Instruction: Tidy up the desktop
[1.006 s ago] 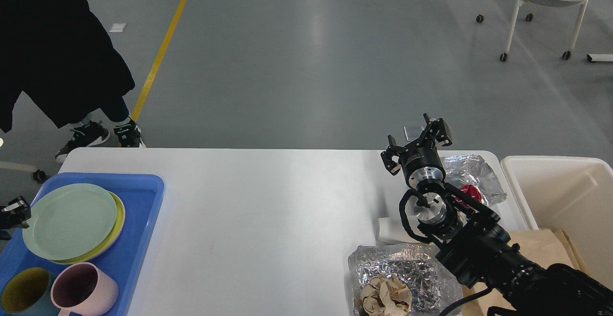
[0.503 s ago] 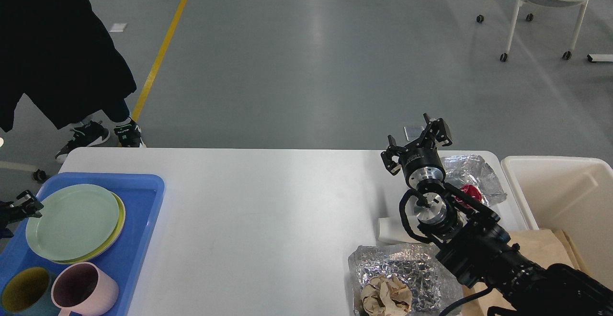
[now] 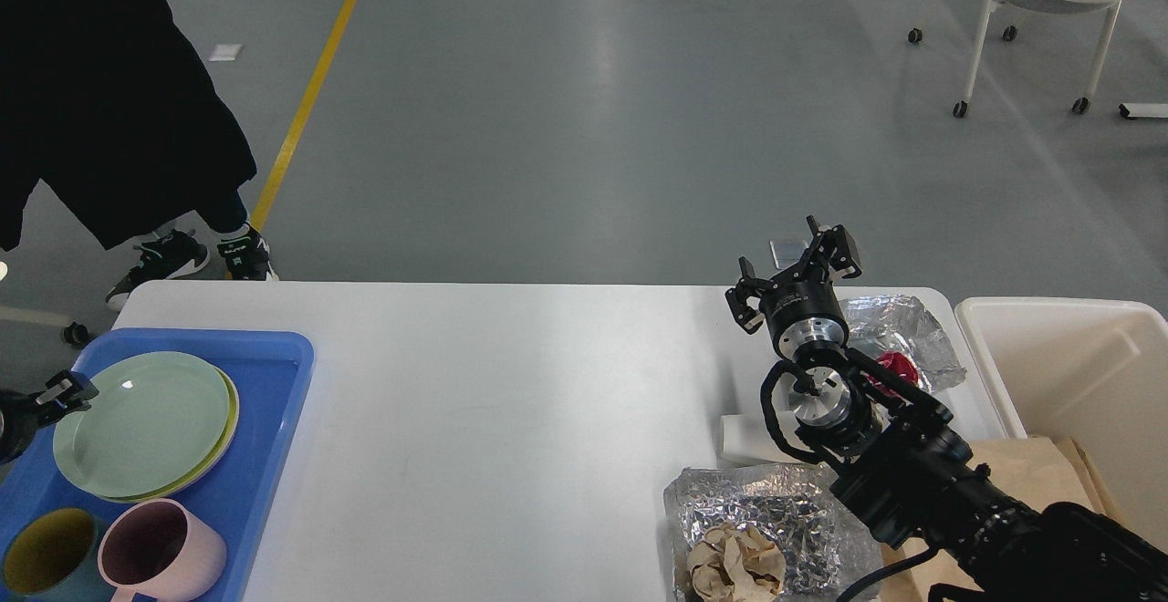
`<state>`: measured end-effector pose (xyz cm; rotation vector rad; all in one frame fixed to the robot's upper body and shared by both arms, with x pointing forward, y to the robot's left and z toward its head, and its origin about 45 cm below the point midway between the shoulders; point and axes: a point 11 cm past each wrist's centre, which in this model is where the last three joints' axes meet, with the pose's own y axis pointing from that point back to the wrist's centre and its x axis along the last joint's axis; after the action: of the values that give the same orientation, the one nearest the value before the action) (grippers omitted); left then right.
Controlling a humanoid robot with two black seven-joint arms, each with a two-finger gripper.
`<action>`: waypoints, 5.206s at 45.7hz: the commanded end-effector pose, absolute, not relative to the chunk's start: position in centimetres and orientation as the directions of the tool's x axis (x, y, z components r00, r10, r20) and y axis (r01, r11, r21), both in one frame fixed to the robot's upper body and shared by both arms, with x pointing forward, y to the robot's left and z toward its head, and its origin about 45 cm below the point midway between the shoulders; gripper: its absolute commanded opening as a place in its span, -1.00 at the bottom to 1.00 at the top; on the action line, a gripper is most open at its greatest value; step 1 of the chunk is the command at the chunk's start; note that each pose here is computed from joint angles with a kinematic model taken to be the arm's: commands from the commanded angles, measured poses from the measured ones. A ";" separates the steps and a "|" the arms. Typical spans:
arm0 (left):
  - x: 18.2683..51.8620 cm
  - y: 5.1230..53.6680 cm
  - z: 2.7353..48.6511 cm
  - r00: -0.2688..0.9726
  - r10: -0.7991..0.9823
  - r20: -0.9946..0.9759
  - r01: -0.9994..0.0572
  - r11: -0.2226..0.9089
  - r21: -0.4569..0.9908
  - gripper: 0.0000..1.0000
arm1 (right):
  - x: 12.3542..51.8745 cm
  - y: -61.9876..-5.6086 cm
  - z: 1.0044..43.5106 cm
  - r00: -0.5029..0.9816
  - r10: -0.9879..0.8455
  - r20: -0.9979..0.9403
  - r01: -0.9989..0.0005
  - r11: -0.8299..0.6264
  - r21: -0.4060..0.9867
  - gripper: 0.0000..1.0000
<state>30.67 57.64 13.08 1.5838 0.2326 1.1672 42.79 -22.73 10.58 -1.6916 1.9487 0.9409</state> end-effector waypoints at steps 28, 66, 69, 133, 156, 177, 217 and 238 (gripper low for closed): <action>33.9 60.2 19.3 0.341 0.654 0.675 -0.544 -0.449 0.709 0.90 | 42.8 -22.8 10.5 -0.195 -0.709 -0.678 -0.972 0.046 0.231 1.00; 41.6 57.9 30.5 -0.242 0.951 0.194 -0.900 -0.295 0.322 0.93 | 42.8 -22.7 10.6 -0.194 -0.708 -0.679 -0.972 0.045 0.230 1.00; 41.9 57.5 30.5 -0.278 0.958 0.068 -0.918 -0.286 0.276 0.93 | 42.8 -22.7 10.6 -0.194 -0.708 -0.679 -0.972 0.045 0.230 1.00; 45.7 46.6 22.7 -0.259 0.772 -0.581 -0.965 -0.188 0.181 0.94 | 42.8 -22.8 10.5 -0.195 -0.709 -0.678 -0.972 0.046 0.231 1.00; 45.0 42.7 18.6 -0.210 0.759 -0.616 -0.971 -0.089 0.221 0.94 | 42.8 -22.7 10.6 -0.194 -0.708 -0.679 -0.972 0.045 0.230 1.00; 43.3 38.8 15.4 -0.051 0.721 -0.691 -0.981 0.092 0.169 0.94 | 42.8 -22.7 10.6 -0.194 -0.708 -0.679 -0.972 0.045 0.230 1.00; 42.6 39.5 15.2 -0.081 0.691 -0.718 -0.993 -0.121 -0.004 0.94 | 42.8 -22.7 10.6 -0.194 -0.708 -0.679 -0.972 0.045 0.230 1.00; 42.6 39.5 15.2 -0.081 0.691 -0.718 -0.993 -0.121 -0.004 0.94 | 42.8 -22.7 10.6 -0.194 -0.708 -0.679 -0.972 0.045 0.230 1.00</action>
<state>42.55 39.48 15.25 -0.6766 0.5930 1.5899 42.79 -22.73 10.58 -1.6917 1.9487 0.9410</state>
